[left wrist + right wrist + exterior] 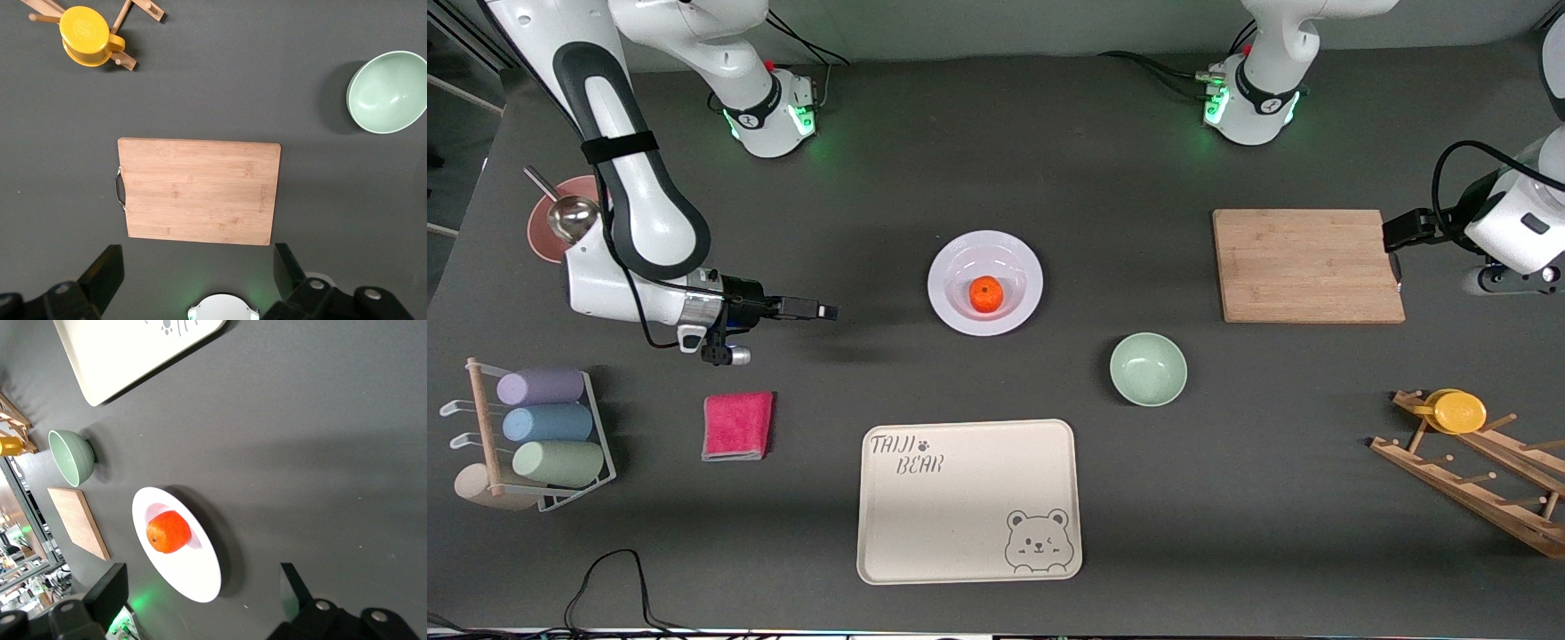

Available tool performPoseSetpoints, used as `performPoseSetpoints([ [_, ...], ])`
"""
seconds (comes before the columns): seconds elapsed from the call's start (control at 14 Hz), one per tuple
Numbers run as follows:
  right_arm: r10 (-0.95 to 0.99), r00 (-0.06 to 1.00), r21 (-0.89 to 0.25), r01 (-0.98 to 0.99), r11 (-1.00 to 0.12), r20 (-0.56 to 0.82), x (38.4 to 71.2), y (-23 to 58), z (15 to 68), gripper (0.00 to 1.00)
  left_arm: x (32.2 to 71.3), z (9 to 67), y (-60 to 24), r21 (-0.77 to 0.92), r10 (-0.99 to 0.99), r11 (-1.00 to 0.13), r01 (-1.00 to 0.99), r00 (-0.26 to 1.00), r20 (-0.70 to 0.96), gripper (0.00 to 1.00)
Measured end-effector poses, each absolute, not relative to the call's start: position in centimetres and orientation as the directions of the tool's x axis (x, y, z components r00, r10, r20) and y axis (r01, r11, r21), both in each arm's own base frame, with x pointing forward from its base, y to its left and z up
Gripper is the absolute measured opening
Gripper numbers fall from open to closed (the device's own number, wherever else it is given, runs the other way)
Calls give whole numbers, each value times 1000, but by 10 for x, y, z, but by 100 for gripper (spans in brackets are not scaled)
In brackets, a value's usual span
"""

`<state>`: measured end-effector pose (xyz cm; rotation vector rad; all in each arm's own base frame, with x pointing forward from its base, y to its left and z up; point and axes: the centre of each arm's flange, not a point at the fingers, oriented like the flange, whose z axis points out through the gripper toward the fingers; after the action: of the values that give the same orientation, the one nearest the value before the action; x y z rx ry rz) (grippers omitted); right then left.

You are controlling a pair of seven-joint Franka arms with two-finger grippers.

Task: Place orange and plate with both arms
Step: 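Reach the right gripper toward the white plate rim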

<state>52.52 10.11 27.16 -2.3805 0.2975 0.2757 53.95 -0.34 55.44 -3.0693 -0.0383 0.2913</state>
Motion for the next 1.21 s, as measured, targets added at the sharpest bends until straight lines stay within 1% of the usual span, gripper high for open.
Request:
performPoseSetpoints([
  [0.07, -143, 947, -639, -301, -708, -287, 523, 101, 267, 100, 540, 553, -3, -61, 30, -998, 19, 981, -191, 100],
  [0.36, -125, 961, -713, -268, -648, -247, 516, 102, 255, 100, 538, 550, -5, -62, 28, -998, 15, 977, -212, 100],
  [0.71, -146, 954, -730, -295, -616, -262, 511, 115, 243, 100, 538, 550, -6, -62, 26, -998, 13, 977, -213, 100],
  [1.0, -136, 961, -716, -271, -643, -242, 505, 147, 229, 100, 538, 550, -6, -62, 26, -998, 13, 977, -213, 100],
  [1.21, -137, 970, -772, -242, -588, -199, 493, 145, 205, 98, 538, 550, -6, -62, 26, -998, 14, 977, -213, 100],
])
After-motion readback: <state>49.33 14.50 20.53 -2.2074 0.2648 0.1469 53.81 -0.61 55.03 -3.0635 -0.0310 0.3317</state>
